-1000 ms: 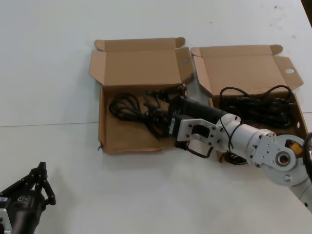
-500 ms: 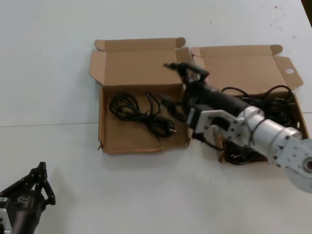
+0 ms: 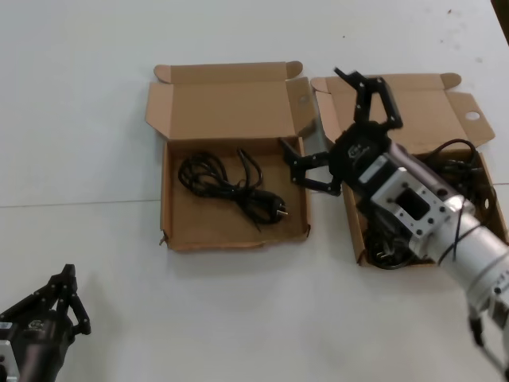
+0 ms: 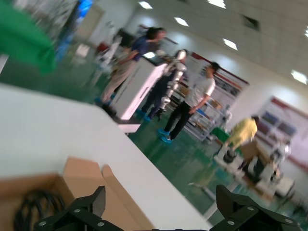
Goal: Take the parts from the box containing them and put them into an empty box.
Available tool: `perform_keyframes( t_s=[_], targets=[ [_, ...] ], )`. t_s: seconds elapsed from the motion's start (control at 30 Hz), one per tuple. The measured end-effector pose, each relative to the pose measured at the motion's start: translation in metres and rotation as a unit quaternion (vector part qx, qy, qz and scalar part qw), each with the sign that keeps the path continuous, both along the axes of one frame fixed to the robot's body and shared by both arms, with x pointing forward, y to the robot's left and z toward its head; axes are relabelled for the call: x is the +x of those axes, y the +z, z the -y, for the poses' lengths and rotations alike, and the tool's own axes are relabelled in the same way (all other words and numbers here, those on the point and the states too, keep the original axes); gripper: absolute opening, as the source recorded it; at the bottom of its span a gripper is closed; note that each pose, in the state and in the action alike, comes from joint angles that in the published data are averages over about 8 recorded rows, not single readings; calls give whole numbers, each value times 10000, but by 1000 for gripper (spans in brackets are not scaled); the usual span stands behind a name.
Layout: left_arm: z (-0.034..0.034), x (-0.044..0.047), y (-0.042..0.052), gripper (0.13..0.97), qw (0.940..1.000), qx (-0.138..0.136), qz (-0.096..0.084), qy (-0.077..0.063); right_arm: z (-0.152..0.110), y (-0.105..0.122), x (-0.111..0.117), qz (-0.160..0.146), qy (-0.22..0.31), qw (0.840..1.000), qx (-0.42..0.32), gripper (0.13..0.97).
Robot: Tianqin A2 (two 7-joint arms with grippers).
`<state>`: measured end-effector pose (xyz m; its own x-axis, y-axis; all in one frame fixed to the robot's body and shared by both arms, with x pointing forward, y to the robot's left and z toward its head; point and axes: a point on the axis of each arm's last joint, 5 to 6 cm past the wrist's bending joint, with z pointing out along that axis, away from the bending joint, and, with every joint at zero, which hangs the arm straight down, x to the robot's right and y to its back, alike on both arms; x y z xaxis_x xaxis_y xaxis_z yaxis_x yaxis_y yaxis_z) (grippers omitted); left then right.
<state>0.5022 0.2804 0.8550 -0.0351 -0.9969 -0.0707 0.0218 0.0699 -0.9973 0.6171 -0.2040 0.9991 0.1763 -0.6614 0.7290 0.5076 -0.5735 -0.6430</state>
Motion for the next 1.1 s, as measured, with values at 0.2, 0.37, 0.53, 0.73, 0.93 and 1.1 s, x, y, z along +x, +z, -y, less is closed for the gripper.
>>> perform_keyframes(
  t_s=[0.2, 0.37, 0.53, 0.73, 0.93, 1.1],
  targets=[
    [0, 0, 0, 156, 10000, 0, 0, 0, -6, -148, -114, -309, 101, 9952, 927, 826],
    [0, 0, 0, 156, 10000, 0, 0, 0, -5, -188, -152, -364, 99, 9925, 1161, 852],
    [0, 0, 0, 165, 10000, 0, 0, 0, -5, -192, -156, -368, 98, 9923, 1181, 916],
    [0, 0, 0, 184, 10000, 0, 0, 0, 13, -226, -172, -403, 55, 9917, 1216, 947],
    [0, 0, 0, 245, 10000, 0, 0, 0, 60, -313, -213, -492, -62, 9902, 1305, 966],
    [0, 0, 0, 310, 10000, 0, 0, 0, 109, -402, -257, -582, -183, 9884, 1392, 966]
  ],
)
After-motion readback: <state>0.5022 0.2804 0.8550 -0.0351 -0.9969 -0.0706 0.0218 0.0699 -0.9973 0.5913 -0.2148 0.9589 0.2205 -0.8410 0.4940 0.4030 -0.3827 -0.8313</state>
